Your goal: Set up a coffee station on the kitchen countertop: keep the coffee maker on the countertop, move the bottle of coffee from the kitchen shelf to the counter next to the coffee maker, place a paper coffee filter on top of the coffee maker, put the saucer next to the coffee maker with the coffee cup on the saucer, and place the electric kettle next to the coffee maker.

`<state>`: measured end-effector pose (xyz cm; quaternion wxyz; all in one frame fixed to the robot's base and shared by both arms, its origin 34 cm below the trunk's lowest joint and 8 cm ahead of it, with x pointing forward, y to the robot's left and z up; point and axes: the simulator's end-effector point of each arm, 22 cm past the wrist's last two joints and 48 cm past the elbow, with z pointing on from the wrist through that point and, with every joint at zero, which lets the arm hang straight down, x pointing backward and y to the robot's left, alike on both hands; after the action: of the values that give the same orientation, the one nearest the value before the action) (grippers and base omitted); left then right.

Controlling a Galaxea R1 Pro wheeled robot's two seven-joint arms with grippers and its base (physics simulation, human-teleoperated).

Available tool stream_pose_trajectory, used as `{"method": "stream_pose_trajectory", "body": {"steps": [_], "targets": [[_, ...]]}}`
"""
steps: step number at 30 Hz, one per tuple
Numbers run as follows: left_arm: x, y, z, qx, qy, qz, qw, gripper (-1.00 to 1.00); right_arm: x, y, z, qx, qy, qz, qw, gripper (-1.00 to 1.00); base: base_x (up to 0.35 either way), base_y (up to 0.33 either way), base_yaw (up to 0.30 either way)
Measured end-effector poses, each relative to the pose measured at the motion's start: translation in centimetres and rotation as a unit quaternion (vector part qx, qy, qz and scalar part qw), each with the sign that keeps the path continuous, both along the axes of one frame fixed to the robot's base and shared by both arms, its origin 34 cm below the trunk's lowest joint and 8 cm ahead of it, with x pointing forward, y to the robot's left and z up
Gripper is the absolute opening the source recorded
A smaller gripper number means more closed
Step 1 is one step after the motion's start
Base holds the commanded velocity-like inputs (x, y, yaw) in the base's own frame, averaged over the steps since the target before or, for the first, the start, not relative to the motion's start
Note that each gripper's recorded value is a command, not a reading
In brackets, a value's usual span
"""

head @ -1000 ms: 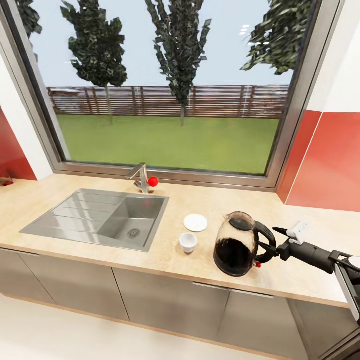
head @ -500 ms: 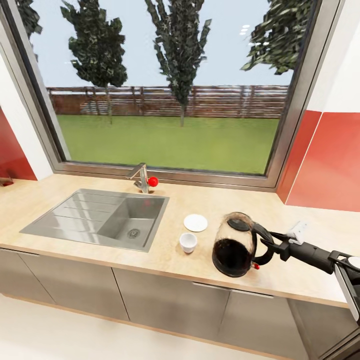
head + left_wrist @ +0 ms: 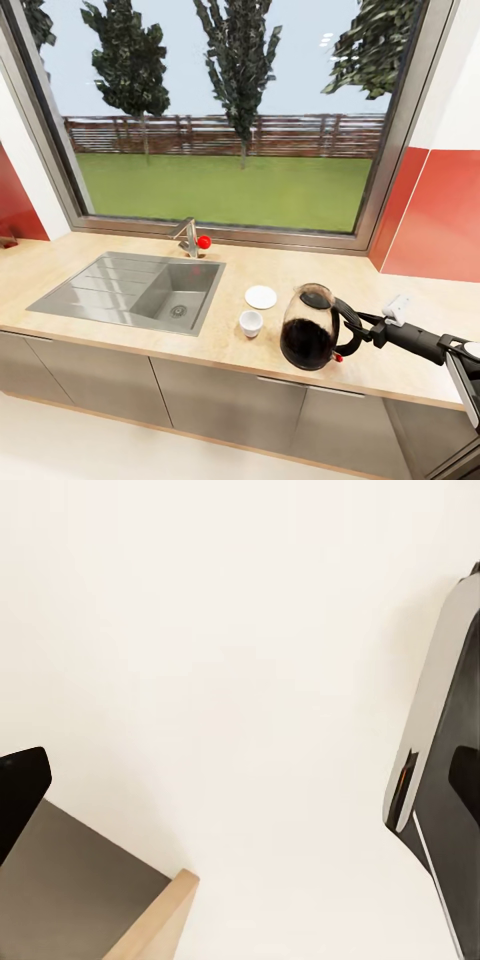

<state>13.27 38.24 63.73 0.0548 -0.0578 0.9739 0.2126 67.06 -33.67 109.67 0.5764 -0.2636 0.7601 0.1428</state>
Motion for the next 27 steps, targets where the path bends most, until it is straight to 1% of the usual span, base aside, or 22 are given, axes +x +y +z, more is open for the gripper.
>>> {"method": "stream_pose_trajectory", "body": {"steps": [14, 20, 27], "targets": [[0.0, 0.0, 0.0, 0.0, 0.0, -0.001, 1.0, 1.0, 0.0, -0.1, 0.3, -0.001, -0.003, -0.001, 1.0, -1.0, 0.0, 0.0, 0.0], [0.0, 0.0, 0.0, 0.0, 0.0, -0.001, 1.0, 1.0, 0.1, 0.5, 2.6, -0.01, -0.027, 0.004, 0.9996, -1.0, 0.0, 0.0, 0.0], [0.0, 0.0, 0.0, 0.0, 0.0, -0.001, 1.0, 1.0, -0.3, 0.9, 4.4, -0.003, -0.01, -0.005, 0.9999, -1.0, 0.0, 0.0, 0.0]]}}
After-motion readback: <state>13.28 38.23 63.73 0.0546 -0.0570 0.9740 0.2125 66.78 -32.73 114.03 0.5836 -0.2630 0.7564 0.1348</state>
